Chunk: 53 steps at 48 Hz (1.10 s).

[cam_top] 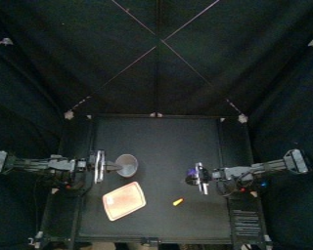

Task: Pick the shrimp then place it in the grey bowl
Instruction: Pick the shrimp

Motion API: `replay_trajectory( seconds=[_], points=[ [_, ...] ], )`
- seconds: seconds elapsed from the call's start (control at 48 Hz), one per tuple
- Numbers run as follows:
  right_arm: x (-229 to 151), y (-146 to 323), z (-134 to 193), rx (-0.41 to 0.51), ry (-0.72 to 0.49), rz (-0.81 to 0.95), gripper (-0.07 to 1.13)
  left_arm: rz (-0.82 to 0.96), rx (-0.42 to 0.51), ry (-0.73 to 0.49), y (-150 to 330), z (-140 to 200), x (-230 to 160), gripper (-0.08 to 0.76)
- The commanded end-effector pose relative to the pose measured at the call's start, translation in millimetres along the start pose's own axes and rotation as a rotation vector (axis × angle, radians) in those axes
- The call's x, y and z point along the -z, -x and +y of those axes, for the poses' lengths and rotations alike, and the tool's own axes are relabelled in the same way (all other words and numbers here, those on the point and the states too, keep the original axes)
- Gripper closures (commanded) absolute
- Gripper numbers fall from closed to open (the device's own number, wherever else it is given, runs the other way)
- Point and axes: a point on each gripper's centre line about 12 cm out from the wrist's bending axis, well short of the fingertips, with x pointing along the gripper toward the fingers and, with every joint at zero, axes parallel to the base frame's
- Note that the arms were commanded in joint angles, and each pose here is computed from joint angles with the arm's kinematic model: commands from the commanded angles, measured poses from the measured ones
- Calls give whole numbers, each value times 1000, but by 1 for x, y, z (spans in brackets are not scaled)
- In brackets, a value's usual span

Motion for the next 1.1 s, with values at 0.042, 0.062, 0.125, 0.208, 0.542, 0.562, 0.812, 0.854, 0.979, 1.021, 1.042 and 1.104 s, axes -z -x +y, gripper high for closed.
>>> replay_trajectory(
  seconds=[0.042, 0.062, 0.125, 0.208, 0.542, 0.562, 0.812, 0.854, 0.979, 1.021, 1.042, 1.104],
  points=[
    [-13, -14, 18, -63, 19, 9, 918, -24, 0, 15, -2, -1, -10, 620],
    [-13, -16, 21, -70, 22, 13, 902, -24, 1, 17, -2, -1, -9, 620],
    [-13, -21, 27, -91, 27, 28, 848, -23, 0, 26, -2, -1, -9, 620],
    [-11, -30, 33, -107, 34, 57, 750, -26, -2, 30, -2, 0, -9, 618],
    [-7, -69, 35, -94, -31, 109, 232, -84, -3, 33, -1, 0, -13, 548],
    [-5, -71, 36, -95, -28, 111, 221, -84, -3, 32, -1, 0, -13, 535],
    [21, -91, 43, -103, -15, 225, 216, -77, -7, 40, -1, 1, -10, 420],
    [29, -93, 45, -108, -6, 269, 216, -70, -6, 40, -1, 1, -8, 418],
    [51, -96, 47, -110, 13, 437, 216, -64, -7, 42, 0, 1, -5, 418],
    [56, -96, 47, -108, 16, 489, 216, -64, -8, 40, 0, 1, -5, 418],
    [58, -96, 47, -109, 20, 508, 216, -64, -8, 40, 0, 1, -5, 418],
    [63, -96, 47, -107, 21, 558, 216, -63, -8, 39, -1, 1, -5, 418]
  ],
)
